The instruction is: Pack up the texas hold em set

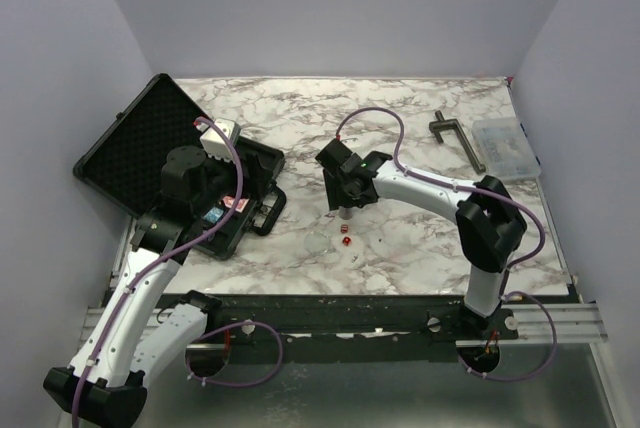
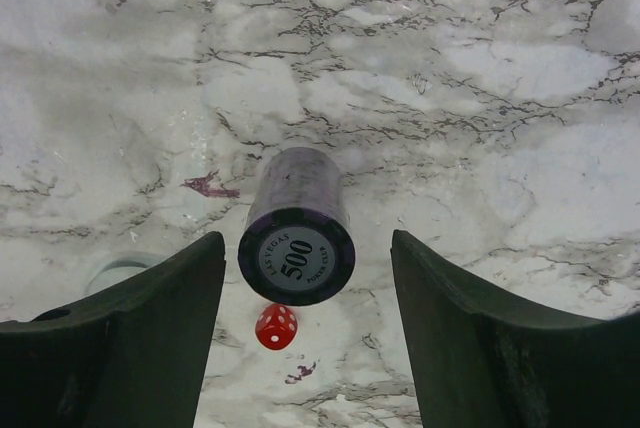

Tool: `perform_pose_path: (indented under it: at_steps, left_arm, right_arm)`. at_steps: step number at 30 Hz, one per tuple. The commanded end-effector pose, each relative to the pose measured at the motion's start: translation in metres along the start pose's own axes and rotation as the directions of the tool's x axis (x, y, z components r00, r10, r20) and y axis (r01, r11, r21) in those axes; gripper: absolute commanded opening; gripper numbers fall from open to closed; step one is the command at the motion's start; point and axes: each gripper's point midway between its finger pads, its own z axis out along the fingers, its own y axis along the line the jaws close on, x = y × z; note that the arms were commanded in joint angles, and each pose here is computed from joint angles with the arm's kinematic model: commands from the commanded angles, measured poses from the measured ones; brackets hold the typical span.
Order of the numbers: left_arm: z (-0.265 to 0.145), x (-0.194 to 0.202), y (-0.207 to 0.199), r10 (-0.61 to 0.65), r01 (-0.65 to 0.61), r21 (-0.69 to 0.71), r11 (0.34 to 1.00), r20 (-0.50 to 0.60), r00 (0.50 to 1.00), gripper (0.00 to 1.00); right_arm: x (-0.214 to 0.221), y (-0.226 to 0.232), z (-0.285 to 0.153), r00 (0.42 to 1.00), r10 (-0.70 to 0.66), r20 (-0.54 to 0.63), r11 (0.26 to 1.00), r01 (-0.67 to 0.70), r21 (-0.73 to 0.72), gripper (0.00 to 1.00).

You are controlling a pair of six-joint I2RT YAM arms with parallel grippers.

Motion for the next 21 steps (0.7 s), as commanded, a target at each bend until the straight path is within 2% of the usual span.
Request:
perform_pose_path:
  at_steps: [1, 11, 17, 21]
  left_arm:
    - [-0.0011, -0.0040, 0.0018, 0.011, -0.010, -0.012, 1.000, 0.024, 1.000, 0.77]
    - [-0.0010, -0.0031, 0.0011, 0.008, -0.008, -0.008, 1.000, 0.021, 1.000, 0.77]
    - [-0.0008, -0.0031, 0.0010, 0.009, -0.009, -0.007, 1.000, 0.021, 1.000, 0.77]
    - [-0.0007, -0.0028, 0.0011, 0.008, -0.008, -0.007, 1.000, 0.020, 1.000, 0.77]
  right_arm:
    - [-0.0047, -0.0006, 0.0032, 1.000, -0.018, 0.015, 0.999, 0.018, 0.035, 0.69]
    - [-0.0047, 0.0014, 0.0091, 1.000, -0.020, 0.015, 0.999, 0.020, 0.036, 0.51]
    - [-0.0037, 0.0010, 0.0117, 1.000, -0.024, 0.010, 0.999, 0.024, 0.043, 0.52]
    - [-0.0039, 0.0015, 0.0125, 1.000, -0.025, 0.008, 0.999, 0.025, 0.045, 0.56]
